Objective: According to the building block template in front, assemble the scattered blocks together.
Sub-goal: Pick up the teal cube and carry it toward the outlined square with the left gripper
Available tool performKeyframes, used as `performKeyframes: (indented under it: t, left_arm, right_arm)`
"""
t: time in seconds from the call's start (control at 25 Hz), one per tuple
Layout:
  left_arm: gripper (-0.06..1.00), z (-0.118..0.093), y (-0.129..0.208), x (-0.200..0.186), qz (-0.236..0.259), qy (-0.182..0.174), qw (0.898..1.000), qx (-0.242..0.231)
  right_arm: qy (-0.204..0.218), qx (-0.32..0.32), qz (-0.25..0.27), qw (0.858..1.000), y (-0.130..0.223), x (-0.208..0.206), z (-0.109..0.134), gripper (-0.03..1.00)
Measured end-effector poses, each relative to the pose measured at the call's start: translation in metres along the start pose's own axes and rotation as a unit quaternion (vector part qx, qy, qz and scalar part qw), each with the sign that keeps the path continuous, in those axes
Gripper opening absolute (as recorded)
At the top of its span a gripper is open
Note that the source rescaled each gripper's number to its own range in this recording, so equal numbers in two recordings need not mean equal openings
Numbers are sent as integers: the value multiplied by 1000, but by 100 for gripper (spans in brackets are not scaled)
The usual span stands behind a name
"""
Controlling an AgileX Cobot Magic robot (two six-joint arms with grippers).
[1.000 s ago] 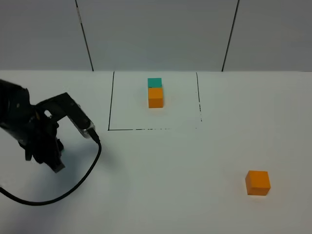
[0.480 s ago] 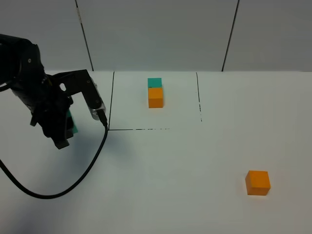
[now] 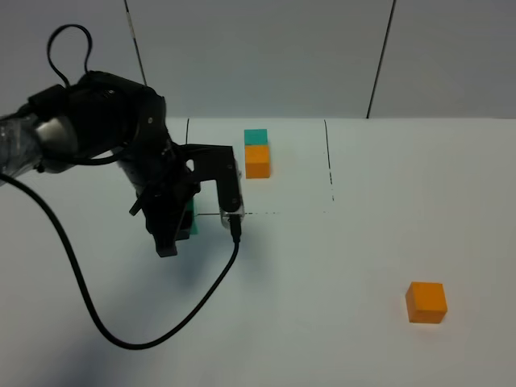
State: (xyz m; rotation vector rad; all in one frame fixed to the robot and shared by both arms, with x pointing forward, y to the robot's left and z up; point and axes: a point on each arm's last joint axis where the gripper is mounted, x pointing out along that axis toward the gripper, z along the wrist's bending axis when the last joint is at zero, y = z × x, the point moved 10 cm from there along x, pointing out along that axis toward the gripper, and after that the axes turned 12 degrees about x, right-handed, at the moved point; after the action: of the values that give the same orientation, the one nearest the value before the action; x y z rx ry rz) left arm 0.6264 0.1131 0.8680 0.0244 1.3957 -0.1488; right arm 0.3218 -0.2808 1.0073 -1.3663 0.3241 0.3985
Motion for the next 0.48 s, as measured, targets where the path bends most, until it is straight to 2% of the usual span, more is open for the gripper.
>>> performKeyframes:
  t: [0.28,0.48]
  left_arm:
    - [0,7,-29,25,3,26,999,27]
    - [0,0,-45,43,7,48,998,45]
  right_arm:
    - [0,0,0,1000,0,0,0,76]
    - [0,0,0,1000,0,0,0,76]
